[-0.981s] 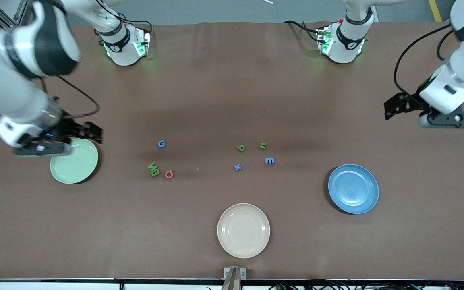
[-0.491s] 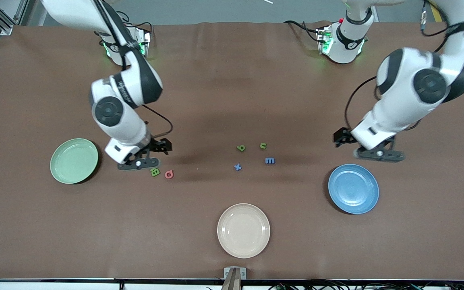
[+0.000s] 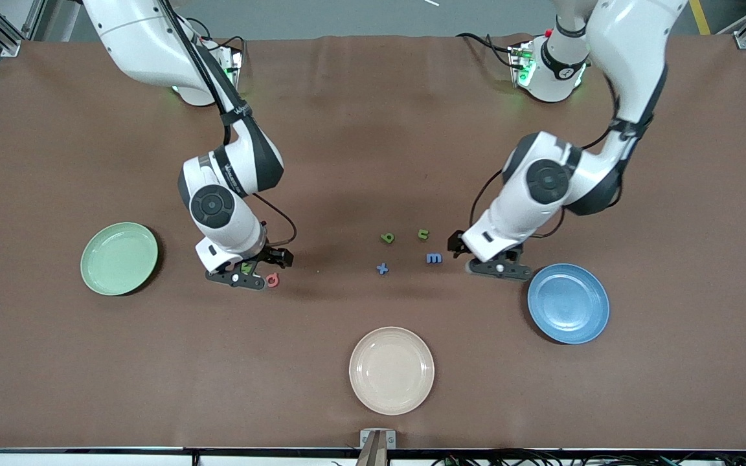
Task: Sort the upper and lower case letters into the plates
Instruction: 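Grasp the blue m with the left gripper while the right gripper reaches the Q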
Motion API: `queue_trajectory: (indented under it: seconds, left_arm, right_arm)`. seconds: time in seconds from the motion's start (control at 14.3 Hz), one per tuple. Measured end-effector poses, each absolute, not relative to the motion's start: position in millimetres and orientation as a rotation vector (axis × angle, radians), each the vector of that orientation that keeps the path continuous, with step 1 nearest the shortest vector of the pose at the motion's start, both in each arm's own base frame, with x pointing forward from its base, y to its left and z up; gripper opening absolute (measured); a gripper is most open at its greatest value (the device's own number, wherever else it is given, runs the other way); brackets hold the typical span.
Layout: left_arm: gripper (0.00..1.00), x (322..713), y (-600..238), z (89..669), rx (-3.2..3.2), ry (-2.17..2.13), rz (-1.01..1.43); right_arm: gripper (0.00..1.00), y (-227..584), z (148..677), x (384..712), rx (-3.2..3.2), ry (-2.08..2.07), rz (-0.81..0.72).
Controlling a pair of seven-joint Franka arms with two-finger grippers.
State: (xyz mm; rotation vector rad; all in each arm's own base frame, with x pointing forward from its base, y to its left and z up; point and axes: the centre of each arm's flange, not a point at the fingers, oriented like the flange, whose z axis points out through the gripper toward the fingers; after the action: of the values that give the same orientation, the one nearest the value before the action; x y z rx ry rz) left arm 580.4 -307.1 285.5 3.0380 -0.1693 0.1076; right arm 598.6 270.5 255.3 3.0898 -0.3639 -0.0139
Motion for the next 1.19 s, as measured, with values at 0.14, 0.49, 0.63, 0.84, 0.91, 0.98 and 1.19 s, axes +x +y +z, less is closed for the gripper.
queue_trajectory:
  seconds: [0.14, 0.49, 0.63, 0.84, 0.91, 0.98, 1.19]
  left_arm:
    - [0.93, 586, -331, 258, 3.082, -0.109, 0.127]
    - [0.84, 582, -378, 193, 3.118, 0.004, 0.089]
    - [0.84, 580, -382, 190, 3.116, 0.035, 0.085]
    - [0.82, 572, -390, 188, 3.119, 0.054, 0.074]
    - [0.79, 568, -390, 184, 3.125, 0.050, 0.061]
    - [0.79, 565, -390, 180, 3.131, 0.048, 0.047]
    - [0.71, 556, -386, 170, 3.145, 0.042, 0.016]
  right_arm:
    - [1.00, 275, 242, 609, 3.086, -0.428, -0.010]
    - [1.00, 273, 208, 623, 3.092, -0.479, 0.018]
    - [0.99, 272, 198, 623, 3.088, -0.482, 0.016]
    - [0.97, 271, 185, 623, 3.087, -0.483, 0.021]
    - [0.93, 271, 182, 622, 3.085, -0.483, 0.018]
    - [0.93, 271, 179, 622, 3.083, -0.483, 0.014]
    - [0.79, 269, 175, 622, 3.079, -0.485, 0.008]
